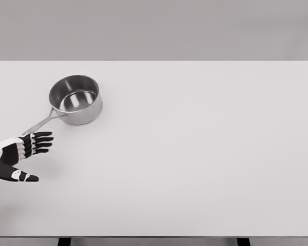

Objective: Rotate pot handle

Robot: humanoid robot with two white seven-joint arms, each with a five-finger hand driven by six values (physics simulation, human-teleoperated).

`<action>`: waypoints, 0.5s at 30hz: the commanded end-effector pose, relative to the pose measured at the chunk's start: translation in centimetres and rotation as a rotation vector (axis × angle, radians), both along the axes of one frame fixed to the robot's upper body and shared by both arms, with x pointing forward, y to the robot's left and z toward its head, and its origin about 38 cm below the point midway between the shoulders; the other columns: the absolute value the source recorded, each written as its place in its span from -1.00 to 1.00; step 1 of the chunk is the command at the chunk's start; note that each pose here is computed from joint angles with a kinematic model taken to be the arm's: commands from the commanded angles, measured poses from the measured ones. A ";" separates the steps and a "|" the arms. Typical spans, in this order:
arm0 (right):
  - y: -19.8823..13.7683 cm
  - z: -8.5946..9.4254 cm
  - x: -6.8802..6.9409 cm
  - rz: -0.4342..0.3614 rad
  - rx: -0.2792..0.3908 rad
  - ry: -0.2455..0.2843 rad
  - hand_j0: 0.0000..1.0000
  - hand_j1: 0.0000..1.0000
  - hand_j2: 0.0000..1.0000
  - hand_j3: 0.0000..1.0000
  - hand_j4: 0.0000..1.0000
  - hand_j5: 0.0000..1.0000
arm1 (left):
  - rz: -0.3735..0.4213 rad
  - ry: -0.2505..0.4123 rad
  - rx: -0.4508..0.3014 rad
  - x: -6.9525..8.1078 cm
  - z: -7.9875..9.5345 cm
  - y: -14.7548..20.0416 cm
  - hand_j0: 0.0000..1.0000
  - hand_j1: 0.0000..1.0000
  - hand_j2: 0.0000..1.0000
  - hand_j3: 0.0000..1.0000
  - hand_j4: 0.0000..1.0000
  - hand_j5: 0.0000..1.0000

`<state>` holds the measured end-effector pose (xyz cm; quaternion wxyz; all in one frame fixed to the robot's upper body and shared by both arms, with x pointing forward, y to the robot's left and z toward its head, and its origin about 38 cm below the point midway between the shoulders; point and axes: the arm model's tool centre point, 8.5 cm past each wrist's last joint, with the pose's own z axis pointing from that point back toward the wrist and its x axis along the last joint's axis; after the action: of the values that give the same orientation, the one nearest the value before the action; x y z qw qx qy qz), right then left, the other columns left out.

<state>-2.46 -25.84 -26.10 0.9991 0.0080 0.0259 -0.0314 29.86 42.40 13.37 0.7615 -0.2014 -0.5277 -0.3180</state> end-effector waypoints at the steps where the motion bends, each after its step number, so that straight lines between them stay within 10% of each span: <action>1: 0.0 0.0 0.0 0.000 0.001 0.001 1.00 1.00 1.00 1.00 1.00 1.00 | 0.009 -0.014 0.016 0.3 0.4 0.6 1.00 1.00 1.00 1.00 1.00 1.00; 15: 0.0 0.0 0.0 0.001 0.000 -0.001 1.00 1.00 1.00 1.00 1.00 1.00 | 0.056 -0.066 0.120 1.5 1.2 3.7 1.00 1.00 1.00 1.00 1.00 1.00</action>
<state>-2.46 -25.84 -26.10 0.9991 0.0081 0.0258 -0.0313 31.14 45.62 14.24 0.7639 -0.1401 -0.5353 -0.3321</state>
